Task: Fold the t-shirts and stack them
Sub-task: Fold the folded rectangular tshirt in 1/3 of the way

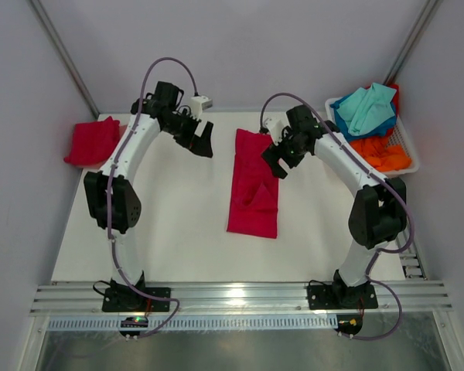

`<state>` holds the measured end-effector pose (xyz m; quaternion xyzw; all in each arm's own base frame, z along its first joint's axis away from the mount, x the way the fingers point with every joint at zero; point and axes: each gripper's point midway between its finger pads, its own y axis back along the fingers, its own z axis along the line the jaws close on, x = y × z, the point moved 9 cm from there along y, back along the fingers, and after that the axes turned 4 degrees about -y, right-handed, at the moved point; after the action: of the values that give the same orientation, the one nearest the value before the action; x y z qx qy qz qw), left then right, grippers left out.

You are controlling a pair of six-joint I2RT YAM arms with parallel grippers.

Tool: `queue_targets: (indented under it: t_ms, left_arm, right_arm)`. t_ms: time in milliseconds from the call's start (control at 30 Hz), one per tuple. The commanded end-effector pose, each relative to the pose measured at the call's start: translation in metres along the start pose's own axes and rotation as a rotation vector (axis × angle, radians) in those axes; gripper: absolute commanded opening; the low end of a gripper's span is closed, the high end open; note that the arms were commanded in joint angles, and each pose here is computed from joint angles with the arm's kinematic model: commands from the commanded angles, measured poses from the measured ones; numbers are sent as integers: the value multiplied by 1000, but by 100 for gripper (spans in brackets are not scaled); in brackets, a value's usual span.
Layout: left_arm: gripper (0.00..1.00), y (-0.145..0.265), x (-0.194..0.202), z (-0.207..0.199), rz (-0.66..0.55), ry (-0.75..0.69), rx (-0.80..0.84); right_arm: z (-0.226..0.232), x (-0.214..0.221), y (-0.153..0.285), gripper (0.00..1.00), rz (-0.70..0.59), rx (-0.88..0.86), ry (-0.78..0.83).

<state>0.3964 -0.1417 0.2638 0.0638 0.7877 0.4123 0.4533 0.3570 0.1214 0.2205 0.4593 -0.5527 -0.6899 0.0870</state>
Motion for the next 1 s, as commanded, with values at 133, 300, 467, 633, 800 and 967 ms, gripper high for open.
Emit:
queue_targets:
  t_ms: [133,300,467,633,800,967]
  left_arm:
    - [99,5,9,-17,62,-6,217]
    - [99,-5,18,-15,112,-24,199]
    - [99,-15,18,-8,121,-8,203]
    - [99,-19,13,-4,126,-20,166]
    - [99,-26,7,-4,131,-35,153]
    - [99,-31,5,-1,123,-25,163]
  right_arm:
    - [16,5,5,99,-11,-142,88]
    - [26,-1,6,99,-38,-221,137]
    - [34,-2,-7,99,-25,-305,150]
    - [41,-3,-16,99,-7,-335,166]
    - [43,-3,-32,99,17,-349,149]
    - [39,-7,-40,100,20,-332,151]
